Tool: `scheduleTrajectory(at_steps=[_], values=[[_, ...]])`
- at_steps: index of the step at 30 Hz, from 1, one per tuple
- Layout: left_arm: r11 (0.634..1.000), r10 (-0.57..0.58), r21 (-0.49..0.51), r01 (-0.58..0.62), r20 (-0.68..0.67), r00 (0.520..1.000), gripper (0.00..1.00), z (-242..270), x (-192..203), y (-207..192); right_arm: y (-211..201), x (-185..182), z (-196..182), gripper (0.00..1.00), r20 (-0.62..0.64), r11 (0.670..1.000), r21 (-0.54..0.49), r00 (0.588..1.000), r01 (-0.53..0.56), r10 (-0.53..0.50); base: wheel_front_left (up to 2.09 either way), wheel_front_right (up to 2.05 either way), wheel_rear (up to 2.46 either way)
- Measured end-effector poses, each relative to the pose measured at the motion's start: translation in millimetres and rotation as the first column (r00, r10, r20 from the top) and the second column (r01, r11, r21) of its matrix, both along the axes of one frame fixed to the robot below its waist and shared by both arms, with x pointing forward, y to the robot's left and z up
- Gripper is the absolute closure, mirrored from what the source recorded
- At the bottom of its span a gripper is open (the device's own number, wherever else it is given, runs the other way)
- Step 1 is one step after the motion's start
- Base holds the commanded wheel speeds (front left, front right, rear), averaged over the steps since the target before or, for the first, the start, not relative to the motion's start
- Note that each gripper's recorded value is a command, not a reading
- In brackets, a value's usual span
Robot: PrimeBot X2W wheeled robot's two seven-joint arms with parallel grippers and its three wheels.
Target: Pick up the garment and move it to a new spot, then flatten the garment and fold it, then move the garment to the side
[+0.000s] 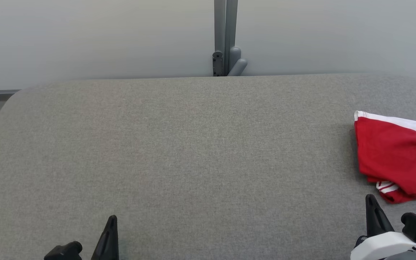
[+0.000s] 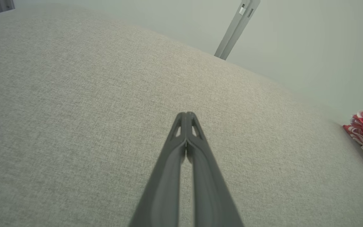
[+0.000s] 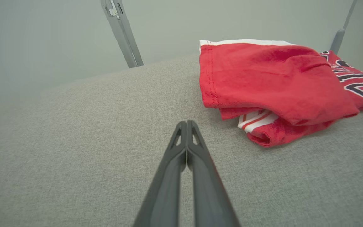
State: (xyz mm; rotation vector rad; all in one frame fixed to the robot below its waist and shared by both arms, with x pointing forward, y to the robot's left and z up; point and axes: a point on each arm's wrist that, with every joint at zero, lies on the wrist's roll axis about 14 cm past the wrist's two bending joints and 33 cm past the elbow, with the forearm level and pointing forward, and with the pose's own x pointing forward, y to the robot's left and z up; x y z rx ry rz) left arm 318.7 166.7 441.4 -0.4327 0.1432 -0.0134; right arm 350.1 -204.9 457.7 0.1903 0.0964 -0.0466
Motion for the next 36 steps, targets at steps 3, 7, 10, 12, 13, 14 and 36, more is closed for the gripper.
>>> scheduleTrajectory(at_steps=[3,7,10,12,13,14,36], values=[[0.999,0.018,-0.047,-0.018,-0.003,1.000,1.00,1,2,3,0,1,1,1.00,0.004,0.998,0.058,1.000,0.013,-0.013,0.00,0.00,0.00],[0.993,0.042,-0.106,-0.043,-0.009,0.999,1.00,2,5,7,0,2,3,1.00,0.007,0.991,0.132,1.000,0.026,-0.027,0.00,0.00,0.00],[0.987,0.057,-0.150,-0.058,-0.011,0.998,1.00,4,8,10,0,4,6,1.00,0.012,0.982,0.185,0.999,0.035,-0.038,0.00,0.00,0.00],[0.983,0.062,-0.174,-0.063,-0.010,0.998,1.00,6,10,11,-1,6,8,1.00,0.016,0.974,0.221,0.999,0.040,-0.045,0.00,0.00,0.00],[0.979,0.067,-0.191,-0.068,-0.012,0.998,1.00,6,10,11,-1,6,7,1.00,0.013,0.971,0.236,0.999,0.042,-0.047,0.00,0.00,0.00],[0.976,0.070,-0.206,-0.072,-0.015,0.997,1.00,6,11,12,-1,6,7,1.00,0.013,0.966,0.253,0.999,0.046,-0.051,0.00,0.00,0.00],[0.881,0.125,-0.457,-0.122,-0.025,0.992,1.00,19,26,23,-2,14,15,1.00,0.005,0.826,0.559,0.996,0.074,-0.093,0.00,0.00,0.00]])
